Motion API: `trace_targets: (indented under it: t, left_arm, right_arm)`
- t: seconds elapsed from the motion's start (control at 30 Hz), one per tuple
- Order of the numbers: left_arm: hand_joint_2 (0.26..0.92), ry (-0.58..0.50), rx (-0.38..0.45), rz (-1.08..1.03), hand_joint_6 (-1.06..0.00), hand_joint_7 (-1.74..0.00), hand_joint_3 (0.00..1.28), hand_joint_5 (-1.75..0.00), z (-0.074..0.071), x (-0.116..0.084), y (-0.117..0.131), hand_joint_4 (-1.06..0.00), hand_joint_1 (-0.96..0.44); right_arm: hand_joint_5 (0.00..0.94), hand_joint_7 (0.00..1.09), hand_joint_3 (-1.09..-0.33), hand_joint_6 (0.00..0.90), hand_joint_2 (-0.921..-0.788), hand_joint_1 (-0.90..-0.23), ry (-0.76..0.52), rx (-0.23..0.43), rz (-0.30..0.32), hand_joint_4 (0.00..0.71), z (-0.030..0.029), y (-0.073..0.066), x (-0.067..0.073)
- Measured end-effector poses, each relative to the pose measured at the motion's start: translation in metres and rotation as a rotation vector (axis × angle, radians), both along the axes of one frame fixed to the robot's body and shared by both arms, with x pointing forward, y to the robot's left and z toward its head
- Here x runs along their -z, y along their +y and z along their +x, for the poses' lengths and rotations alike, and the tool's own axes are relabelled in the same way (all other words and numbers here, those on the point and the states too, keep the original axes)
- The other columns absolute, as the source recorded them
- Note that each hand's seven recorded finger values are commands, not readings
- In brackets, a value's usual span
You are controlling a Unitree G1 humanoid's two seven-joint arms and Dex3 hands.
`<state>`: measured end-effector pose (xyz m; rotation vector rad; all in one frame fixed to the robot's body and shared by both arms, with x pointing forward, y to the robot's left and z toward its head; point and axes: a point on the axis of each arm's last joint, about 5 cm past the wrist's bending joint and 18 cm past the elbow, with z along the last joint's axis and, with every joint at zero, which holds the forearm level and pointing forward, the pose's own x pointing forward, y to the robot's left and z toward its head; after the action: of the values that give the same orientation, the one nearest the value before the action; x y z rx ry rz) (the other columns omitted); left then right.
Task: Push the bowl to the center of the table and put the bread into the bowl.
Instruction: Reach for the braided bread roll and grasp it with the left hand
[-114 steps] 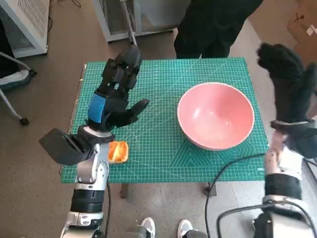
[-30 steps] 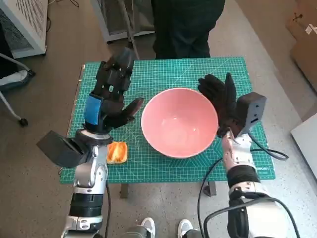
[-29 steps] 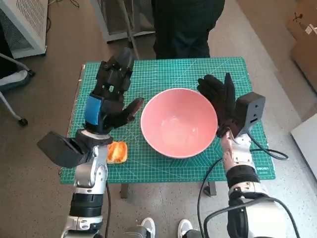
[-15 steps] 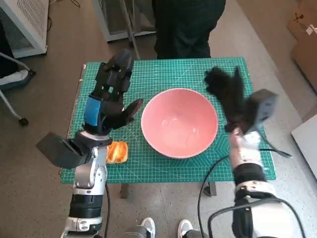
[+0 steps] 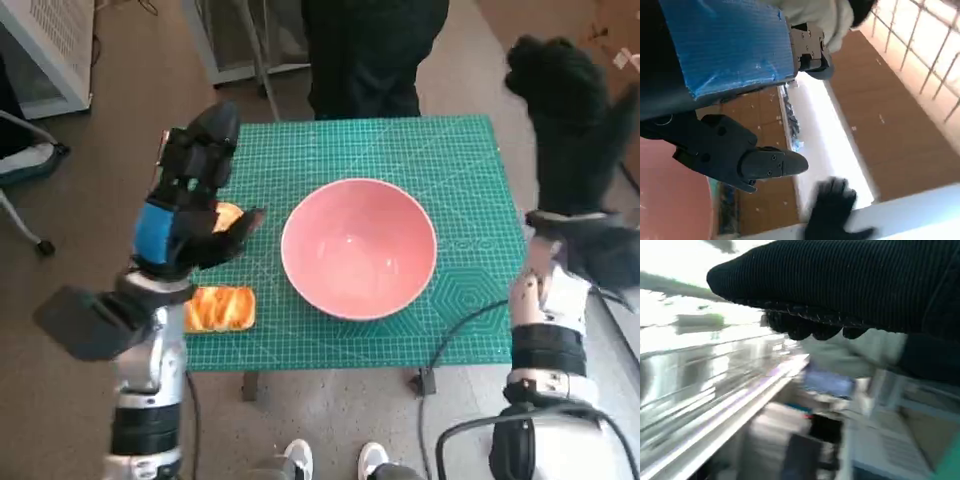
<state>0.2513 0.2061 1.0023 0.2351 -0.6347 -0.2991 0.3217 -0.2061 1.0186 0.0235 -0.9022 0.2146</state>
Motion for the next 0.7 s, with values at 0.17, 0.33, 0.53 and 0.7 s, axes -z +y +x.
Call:
trace_targets:
  t: [0.17, 0.33, 0.53, 0.7]
  left_arm:
    - [0.762, 0.023, -0.130, 0.380, -0.01, -0.43, 0.14, 0.00, -0.017, -0.026, 0.023, -0.05, -0.34]
    - [0.770, 0.094, -0.228, 0.615, -0.10, -0.27, 0.03, 0.00, -0.031, -0.043, 0.033, -0.04, -0.32]
    - [0.764, 0.185, -0.229, 0.725, -0.17, -0.15, 0.00, 0.00, -0.038, -0.043, 0.033, -0.04, -0.25]
    - [0.760, 0.247, -0.199, 0.801, -0.23, -0.09, 0.00, 0.00, -0.040, -0.031, 0.031, -0.06, -0.22]
  right_arm:
    - [0.010, 0.02, -0.457, 0.434, -0.921, -0.454, -0.028, 0.000, -0.037, 0.369, -0.0084, -0.002, 0.004]
    - [0.005, 0.02, -0.448, 0.438, -0.921, -0.457, -0.042, 0.003, -0.051, 0.364, -0.0136, -0.003, 0.005]
    - [0.008, 0.02, -0.440, 0.445, -0.921, -0.450, -0.052, -0.007, -0.052, 0.373, -0.0155, 0.000, 0.003]
    - [0.009, 0.02, -0.437, 0.447, -0.921, -0.448, -0.050, -0.017, -0.047, 0.380, -0.0154, 0.003, 0.003]
